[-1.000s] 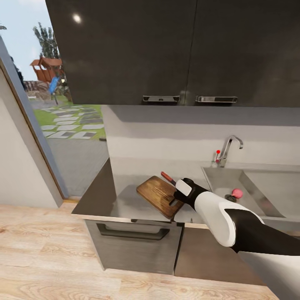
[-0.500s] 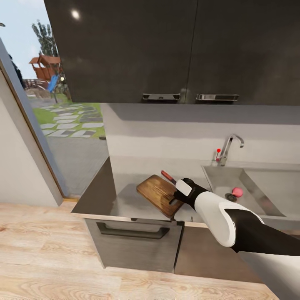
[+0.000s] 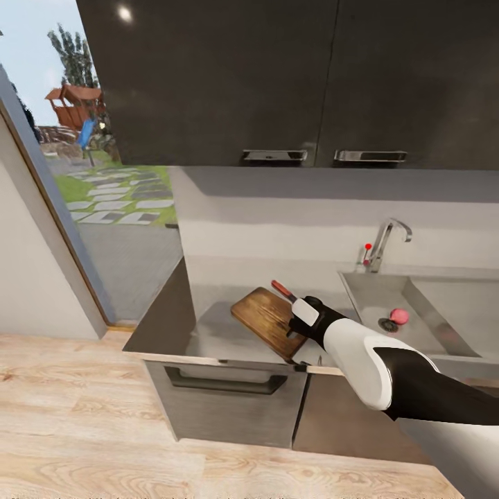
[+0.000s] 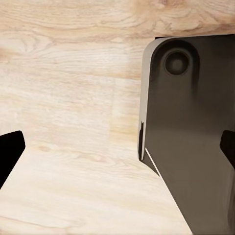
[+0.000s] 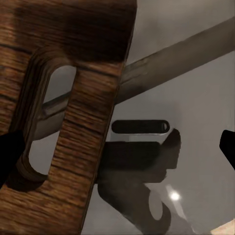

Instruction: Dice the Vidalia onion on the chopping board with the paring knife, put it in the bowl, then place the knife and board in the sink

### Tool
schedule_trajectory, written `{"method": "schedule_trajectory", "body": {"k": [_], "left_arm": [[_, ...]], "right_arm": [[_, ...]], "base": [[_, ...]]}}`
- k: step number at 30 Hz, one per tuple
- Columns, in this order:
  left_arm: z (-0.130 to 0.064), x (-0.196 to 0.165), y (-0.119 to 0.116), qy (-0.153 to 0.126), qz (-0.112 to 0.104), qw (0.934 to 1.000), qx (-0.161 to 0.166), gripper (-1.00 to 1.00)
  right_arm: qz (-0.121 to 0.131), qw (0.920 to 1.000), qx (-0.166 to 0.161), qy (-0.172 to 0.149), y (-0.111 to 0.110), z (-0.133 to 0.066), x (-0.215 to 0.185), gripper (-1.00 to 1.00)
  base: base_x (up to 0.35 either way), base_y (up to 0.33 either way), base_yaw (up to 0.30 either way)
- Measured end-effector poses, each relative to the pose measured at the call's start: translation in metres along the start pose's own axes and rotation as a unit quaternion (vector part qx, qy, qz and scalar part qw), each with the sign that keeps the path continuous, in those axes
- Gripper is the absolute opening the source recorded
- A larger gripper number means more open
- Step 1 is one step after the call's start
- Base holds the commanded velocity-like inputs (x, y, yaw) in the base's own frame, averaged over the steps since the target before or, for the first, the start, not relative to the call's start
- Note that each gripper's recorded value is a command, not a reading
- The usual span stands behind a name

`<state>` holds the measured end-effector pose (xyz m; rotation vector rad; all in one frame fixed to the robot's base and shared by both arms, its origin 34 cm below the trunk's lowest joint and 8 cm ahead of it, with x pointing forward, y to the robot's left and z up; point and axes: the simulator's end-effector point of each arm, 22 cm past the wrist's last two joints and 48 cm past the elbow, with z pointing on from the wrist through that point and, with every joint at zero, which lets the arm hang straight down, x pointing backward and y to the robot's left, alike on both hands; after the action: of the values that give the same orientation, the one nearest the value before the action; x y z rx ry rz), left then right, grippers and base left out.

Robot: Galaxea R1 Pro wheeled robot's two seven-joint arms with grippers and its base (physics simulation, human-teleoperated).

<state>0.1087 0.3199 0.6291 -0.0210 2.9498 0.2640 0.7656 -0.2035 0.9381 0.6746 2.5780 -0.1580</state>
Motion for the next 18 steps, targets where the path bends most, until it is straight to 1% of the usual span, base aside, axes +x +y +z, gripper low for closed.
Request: {"method": "schedule_trajectory", "body": {"k": [18], "left_arm": [[-0.002, 0.009, 0.000, 0.012, 0.002, 0.9999, 0.000, 1.00]], "right_arm": [[-0.003, 0.9999, 0.005, 0.010, -0.001, 0.013, 0.008, 1.00]], "base": [[0.000, 0.002, 0.000]]}}
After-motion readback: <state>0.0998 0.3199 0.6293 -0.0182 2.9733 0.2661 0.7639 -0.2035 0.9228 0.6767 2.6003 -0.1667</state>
